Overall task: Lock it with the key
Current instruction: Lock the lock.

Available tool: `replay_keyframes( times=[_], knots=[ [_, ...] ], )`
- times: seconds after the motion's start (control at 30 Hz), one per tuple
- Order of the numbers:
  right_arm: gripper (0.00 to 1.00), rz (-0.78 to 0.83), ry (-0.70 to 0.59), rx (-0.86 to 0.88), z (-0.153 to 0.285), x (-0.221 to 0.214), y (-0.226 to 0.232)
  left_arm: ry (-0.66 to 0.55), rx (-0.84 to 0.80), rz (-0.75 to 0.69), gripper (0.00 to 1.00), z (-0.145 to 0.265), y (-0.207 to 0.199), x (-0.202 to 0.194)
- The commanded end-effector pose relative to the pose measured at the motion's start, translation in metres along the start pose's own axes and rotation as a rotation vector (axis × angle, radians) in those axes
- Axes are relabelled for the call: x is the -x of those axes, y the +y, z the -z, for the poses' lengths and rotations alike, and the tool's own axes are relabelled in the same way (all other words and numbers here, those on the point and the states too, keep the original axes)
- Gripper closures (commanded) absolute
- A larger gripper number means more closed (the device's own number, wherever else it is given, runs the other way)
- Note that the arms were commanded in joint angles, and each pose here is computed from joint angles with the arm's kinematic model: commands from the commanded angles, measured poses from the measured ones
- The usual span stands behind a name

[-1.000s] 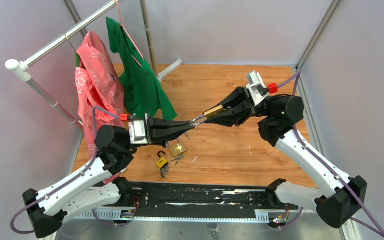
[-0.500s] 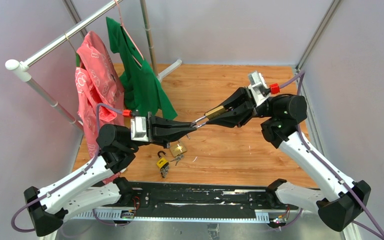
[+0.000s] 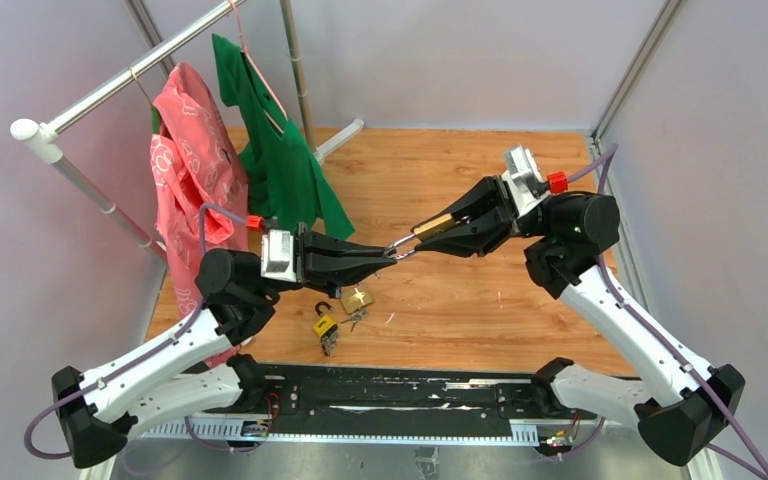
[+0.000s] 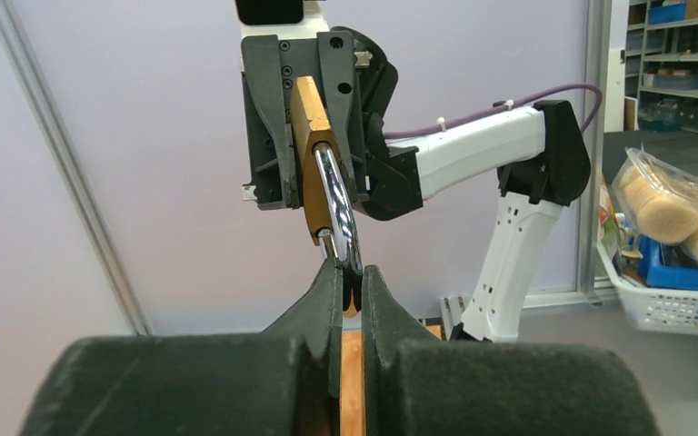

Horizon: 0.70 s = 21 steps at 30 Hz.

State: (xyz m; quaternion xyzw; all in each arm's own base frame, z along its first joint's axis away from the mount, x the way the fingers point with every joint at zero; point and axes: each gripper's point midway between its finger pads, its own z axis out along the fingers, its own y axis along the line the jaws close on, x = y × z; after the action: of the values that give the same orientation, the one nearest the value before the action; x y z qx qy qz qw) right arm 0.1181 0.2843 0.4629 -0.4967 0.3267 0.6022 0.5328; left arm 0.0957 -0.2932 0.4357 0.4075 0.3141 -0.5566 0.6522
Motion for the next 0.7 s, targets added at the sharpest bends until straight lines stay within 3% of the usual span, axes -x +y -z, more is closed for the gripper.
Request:
replay_keyframes(
  times=[0.0,0.13,0.23,0.67],
  knots=[
    [1.00,-0.115,0.019,-0.182,-0.001,-0.046,-0.054,-0.065,-0.203,-0.100,1.00,-0.010,-0.041,0.020],
    [1.00,-0.137,0.016,-0.194,-0.001,-0.058,-0.049,-0.074,-0.042,-0.218,1.00,-0.014,-0.009,0.020],
    [1.00,-0.158,0.013,-0.191,-0.005,-0.062,-0.046,-0.085,-0.028,-0.260,1.00,-0.015,-0.004,0.023],
    [1.00,-0.086,-0.031,-0.181,-0.015,-0.049,-0.057,-0.073,-0.204,-0.002,1.00,-0.018,-0.041,0.012]
  ],
)
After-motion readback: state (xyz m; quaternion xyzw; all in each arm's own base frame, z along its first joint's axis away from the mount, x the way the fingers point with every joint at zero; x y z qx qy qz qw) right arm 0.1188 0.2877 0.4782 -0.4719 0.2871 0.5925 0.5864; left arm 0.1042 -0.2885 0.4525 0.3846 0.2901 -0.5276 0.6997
